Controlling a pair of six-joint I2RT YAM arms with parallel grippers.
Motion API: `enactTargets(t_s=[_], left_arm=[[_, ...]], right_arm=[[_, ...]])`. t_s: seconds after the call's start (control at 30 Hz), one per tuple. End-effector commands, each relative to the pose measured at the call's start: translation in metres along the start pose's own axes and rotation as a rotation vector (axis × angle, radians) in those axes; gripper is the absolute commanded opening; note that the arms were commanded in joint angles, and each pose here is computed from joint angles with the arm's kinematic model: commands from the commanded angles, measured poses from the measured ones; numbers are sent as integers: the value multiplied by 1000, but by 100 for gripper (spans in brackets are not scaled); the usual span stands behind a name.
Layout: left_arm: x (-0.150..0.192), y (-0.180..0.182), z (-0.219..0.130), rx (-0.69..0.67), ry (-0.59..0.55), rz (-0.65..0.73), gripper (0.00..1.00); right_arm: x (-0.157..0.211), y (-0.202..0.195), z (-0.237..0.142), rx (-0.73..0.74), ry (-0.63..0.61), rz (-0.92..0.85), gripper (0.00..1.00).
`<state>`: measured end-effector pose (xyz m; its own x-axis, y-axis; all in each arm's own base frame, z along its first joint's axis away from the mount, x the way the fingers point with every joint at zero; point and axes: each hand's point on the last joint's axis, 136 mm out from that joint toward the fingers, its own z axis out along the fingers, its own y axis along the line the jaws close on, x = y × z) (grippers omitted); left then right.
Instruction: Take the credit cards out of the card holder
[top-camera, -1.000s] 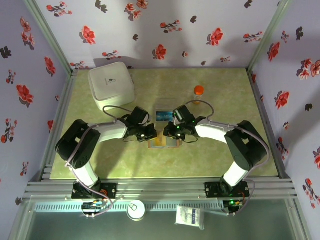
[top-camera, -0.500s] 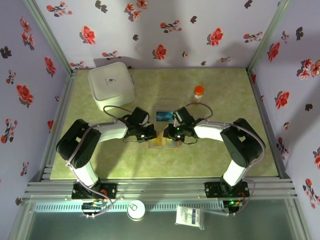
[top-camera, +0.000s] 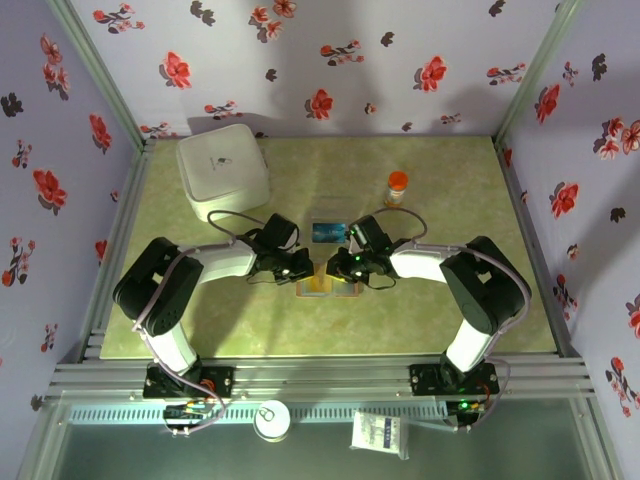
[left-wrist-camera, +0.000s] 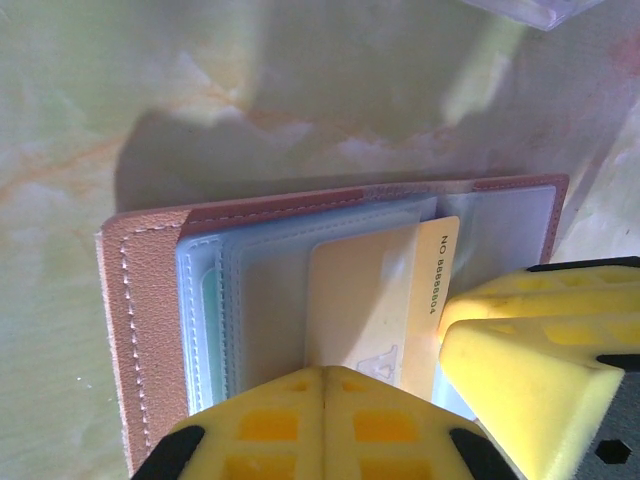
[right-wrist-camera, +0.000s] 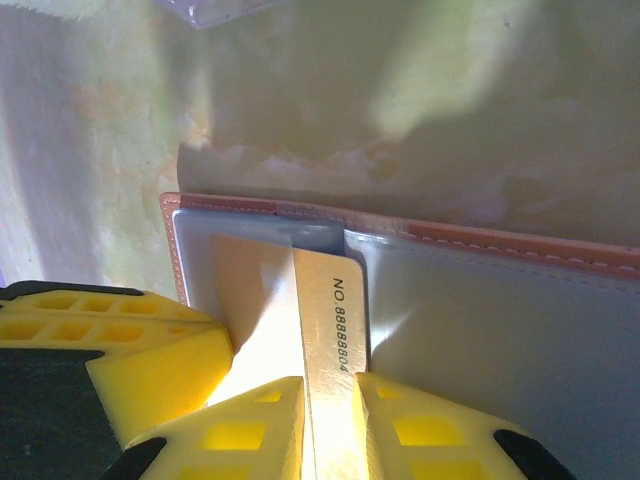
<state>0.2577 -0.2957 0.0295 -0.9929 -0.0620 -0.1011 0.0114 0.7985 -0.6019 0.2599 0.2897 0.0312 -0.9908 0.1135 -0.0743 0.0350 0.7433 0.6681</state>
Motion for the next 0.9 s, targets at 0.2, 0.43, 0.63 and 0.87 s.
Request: enactTargets(t_s=[0.2,0.43,0.63,0.87], left_arm=[[5,11,6,-54,26,10,0],[5,11,5,-57,28,11,0],[5,10,4,-56,24,9,0],[4,8,2,-51,17,9,0]], right_arm=[[3,-9,-5,46,11,1,22],[-1,-2,-11,40,-5,-19,22],[2,-7,-11,52,1,-18,22],[6,-6,-3,22,36,-9,22]])
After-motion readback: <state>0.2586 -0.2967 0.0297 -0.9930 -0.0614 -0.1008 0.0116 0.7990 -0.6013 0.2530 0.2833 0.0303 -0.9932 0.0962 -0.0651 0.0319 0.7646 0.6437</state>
